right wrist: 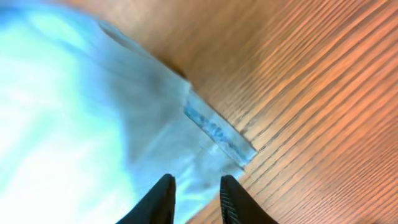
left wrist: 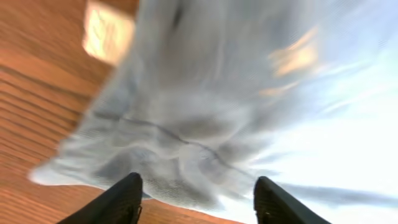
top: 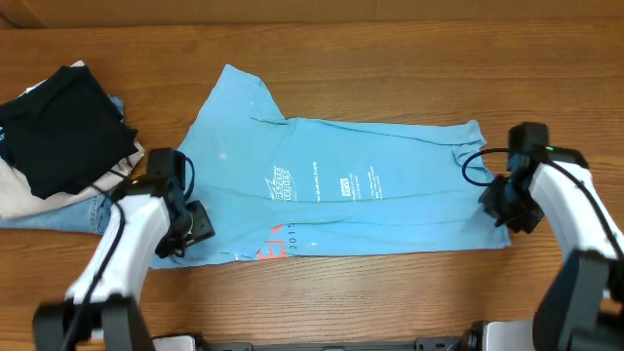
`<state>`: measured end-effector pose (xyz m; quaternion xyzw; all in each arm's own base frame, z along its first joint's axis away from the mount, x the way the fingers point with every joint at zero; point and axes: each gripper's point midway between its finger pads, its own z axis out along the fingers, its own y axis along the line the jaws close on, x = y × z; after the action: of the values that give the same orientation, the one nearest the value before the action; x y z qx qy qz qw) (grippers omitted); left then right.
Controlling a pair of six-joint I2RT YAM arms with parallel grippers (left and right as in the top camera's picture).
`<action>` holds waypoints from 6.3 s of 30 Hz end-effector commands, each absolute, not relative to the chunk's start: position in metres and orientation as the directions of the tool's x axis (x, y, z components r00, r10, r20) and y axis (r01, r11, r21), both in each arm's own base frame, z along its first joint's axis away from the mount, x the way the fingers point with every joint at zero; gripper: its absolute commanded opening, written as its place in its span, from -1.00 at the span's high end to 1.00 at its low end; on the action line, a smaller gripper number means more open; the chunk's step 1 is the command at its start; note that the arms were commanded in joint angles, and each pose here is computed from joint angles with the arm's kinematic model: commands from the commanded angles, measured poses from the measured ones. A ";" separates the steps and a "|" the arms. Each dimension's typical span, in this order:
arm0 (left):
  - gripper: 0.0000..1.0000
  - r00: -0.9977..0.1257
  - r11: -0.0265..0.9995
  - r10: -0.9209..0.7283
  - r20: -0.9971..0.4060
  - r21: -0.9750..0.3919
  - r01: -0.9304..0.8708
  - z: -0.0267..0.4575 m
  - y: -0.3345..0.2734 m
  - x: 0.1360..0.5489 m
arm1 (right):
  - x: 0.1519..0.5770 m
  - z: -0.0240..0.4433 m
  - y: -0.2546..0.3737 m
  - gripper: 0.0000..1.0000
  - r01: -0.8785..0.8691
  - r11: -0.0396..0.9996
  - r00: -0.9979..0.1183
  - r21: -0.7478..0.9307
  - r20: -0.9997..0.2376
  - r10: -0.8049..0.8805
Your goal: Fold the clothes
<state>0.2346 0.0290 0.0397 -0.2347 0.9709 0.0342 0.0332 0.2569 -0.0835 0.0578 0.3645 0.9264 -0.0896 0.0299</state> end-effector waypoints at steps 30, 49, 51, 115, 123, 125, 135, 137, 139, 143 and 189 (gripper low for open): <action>-0.59 -0.921 0.985 -0.094 -0.378 -0.172 -0.030 0.054 0.008 0.520 | 0.277 0.091 -0.075 0.13 0.657 0.754 -0.740 -0.013 -0.206 0.641; 0.27 -0.949 0.976 -0.099 -0.298 -0.216 -0.034 -0.006 0.003 0.520 | 0.279 0.091 -0.076 0.10 0.657 0.754 -0.739 -0.010 -0.211 0.640; 0.49 -0.955 0.973 -0.101 -0.278 -0.230 -0.036 -0.007 0.000 0.515 | 0.282 0.092 -0.076 0.12 0.657 0.754 -0.736 -0.004 -0.222 0.640; 0.80 -0.934 0.896 -0.344 -0.099 -0.332 -0.295 -0.009 -0.006 0.492 | 0.429 0.015 -0.075 0.20 -0.022 0.998 -0.857 -0.061 -0.514 -0.050; 0.80 -0.934 0.896 -0.344 -0.099 -0.332 -0.294 -0.009 -0.006 0.492 | 0.426 0.013 -0.076 0.20 -0.050 0.995 -0.863 -0.085 -0.498 -0.086; 0.79 -0.934 0.896 -0.344 -0.100 -0.332 -0.294 -0.009 -0.006 0.492 | 0.427 0.014 -0.078 0.20 -0.056 0.994 -0.862 -0.097 -0.498 -0.097; 0.79 -0.935 0.897 -0.341 -0.100 -0.332 -0.291 -0.009 -0.006 0.492 | 0.425 0.013 -0.078 0.14 -0.155 0.976 -0.853 -0.152 -0.477 -0.210; 0.79 -0.935 0.897 -0.341 -0.101 -0.332 -0.291 -0.009 -0.006 0.492 | 0.425 0.013 -0.081 0.07 -0.150 0.975 -0.855 -0.165 -0.474 -0.212; 0.78 -0.934 0.899 -0.341 -0.102 -0.327 -0.292 -0.010 -0.006 0.492 | 0.424 0.012 -0.086 0.08 -0.141 0.974 -0.859 -0.178 -0.467 -0.210; 0.78 -0.934 0.903 -0.343 -0.104 -0.310 -0.297 -0.011 -0.003 0.491 | 0.422 0.013 -0.095 0.08 -0.121 0.976 -0.863 -0.180 -0.467 -0.193; 0.78 -0.933 0.903 -0.344 -0.103 -0.311 -0.298 -0.011 -0.002 0.491 | 0.449 0.012 -0.089 0.28 -0.121 0.983 -0.809 -0.140 -0.560 -0.179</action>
<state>0.4945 -0.0075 0.0039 -0.1547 0.9707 -0.1587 0.0931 0.4414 -0.0884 0.0070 -0.0813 0.9528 -0.0452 0.2890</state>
